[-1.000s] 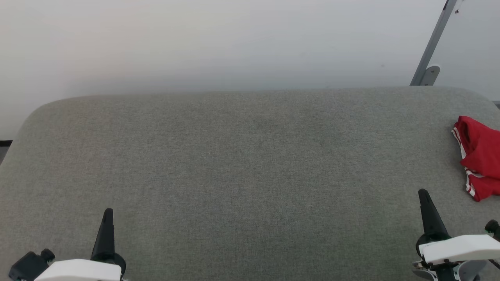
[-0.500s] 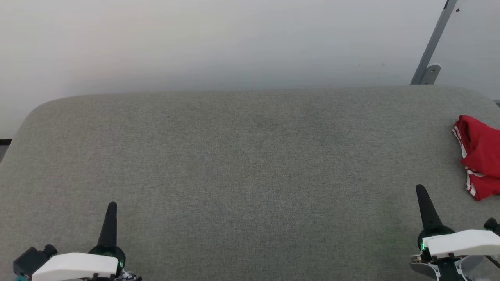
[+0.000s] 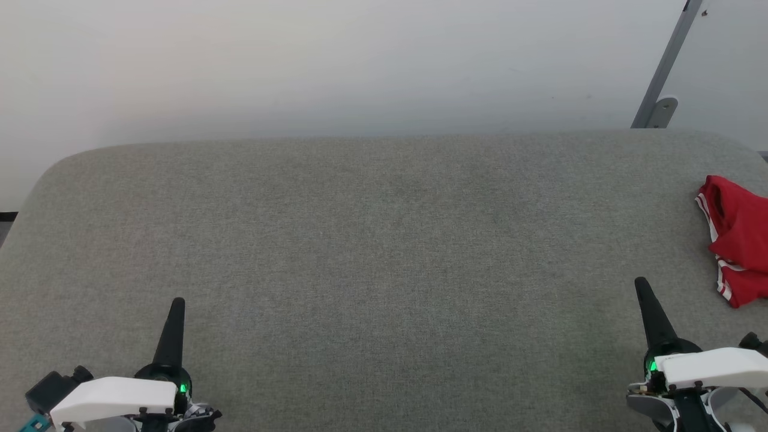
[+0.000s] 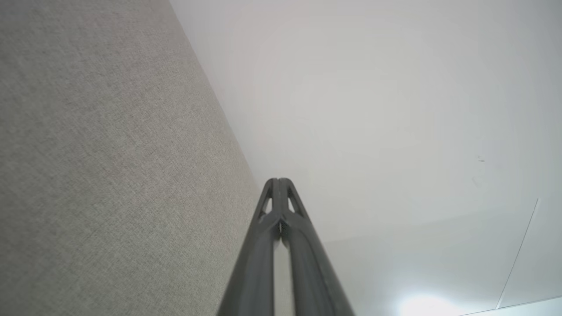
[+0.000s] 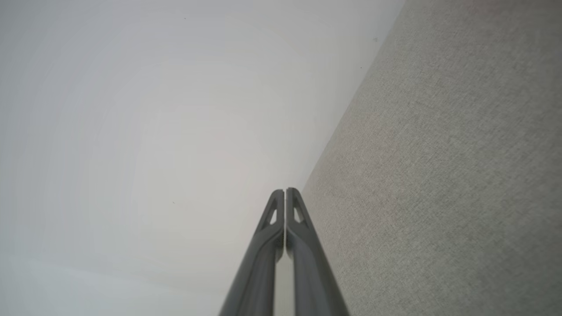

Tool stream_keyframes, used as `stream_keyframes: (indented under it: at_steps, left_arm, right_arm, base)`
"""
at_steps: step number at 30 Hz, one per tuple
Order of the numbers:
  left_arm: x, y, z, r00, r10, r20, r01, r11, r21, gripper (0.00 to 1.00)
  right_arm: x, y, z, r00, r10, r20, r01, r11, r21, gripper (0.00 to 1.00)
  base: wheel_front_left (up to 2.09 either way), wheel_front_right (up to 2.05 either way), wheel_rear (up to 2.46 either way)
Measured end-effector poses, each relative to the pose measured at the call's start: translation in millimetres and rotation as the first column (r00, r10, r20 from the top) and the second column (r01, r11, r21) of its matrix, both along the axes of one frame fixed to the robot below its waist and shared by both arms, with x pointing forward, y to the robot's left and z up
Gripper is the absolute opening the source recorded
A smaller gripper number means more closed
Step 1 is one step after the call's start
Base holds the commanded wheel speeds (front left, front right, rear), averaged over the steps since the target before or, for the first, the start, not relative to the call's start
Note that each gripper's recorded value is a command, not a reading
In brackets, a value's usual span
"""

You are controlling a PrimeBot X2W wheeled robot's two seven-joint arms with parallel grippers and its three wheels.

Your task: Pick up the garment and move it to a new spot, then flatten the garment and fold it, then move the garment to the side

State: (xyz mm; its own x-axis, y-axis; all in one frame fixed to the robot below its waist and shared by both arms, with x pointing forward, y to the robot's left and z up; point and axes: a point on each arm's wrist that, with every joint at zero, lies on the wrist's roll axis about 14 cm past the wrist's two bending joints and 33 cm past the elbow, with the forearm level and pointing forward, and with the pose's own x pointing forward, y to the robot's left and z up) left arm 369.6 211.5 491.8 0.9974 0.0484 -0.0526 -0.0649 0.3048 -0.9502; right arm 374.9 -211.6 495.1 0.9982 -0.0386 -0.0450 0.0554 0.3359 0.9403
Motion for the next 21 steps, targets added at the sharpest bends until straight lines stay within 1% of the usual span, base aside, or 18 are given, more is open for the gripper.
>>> stream_keyframes:
  at_steps: [7, 21]
  left_arm:
    - [2.7, -1.8, 1.2, 1.0, -0.004, 0.006, 0.004, 0.998, -0.057, 0.0]
    - [9.5, -5.8, 6.0, 1.0, -0.016, 0.025, 0.02, 0.986, -0.166, 0.0]
  right_arm:
    - [3.1, 1.9, 2.7, 1.0, 0.003, 0.01, -0.003, 0.998, 0.062, 0.0]
    - [7.4, 6.0, 5.6, 1.0, 0.011, 0.024, -0.015, 0.983, 0.181, 0.0]
  base:
    - [0.0, 0.0, 0.0]
    - [0.0, 0.0, 0.0]
